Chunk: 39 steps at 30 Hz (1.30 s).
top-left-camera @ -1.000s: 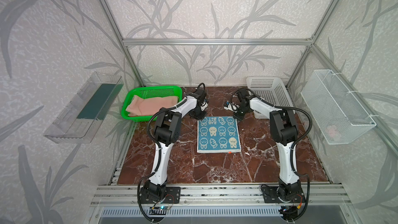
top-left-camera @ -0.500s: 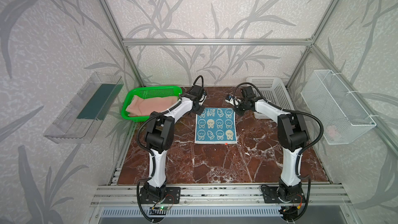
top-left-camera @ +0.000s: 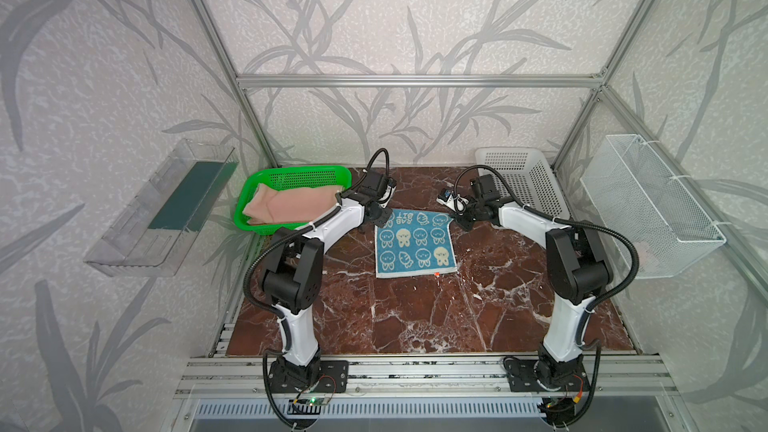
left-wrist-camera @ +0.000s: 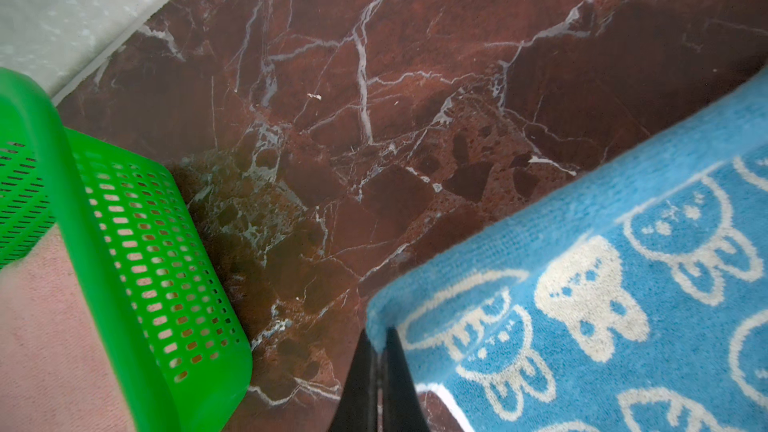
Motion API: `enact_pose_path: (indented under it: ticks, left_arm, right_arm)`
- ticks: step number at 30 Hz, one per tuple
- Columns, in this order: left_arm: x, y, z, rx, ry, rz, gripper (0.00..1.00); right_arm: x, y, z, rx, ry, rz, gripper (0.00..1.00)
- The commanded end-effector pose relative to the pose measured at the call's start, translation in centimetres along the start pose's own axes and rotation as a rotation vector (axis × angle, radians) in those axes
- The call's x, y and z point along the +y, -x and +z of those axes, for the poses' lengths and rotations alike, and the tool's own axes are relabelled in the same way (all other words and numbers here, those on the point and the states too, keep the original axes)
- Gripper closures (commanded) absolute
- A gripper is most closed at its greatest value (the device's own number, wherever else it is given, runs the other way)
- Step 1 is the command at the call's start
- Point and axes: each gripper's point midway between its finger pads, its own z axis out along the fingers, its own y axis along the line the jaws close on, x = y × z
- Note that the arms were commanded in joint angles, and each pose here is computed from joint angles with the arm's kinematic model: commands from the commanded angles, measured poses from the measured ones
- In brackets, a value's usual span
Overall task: Fold and stack the towels
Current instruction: 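Fold the far edge over toward the robot with both grippers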
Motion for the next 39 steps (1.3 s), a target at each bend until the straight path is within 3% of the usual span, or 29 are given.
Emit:
enact_pose_path:
  ticks: [1,20,39]
  left_arm:
    - [0.5,-0.6,-1.2,0.001,0.029,-0.011,1.00]
    - [-2.9,-5.1,-4.1,0.061,0.007,-0.038,1.00]
    - [-5.9,-9.1,-4.0,0.165,0.034,-0.043,1.00]
  right_arm:
    - [-0.6,1.5,-2.1,-0.059,-0.035,-0.026,1.00]
    - [4.9,0.1,-5.7,-0.092,0.102,-0.002,1.00]
    - [11.5,-3.4,-7.6,0.031,0.269,0.114,1.00]
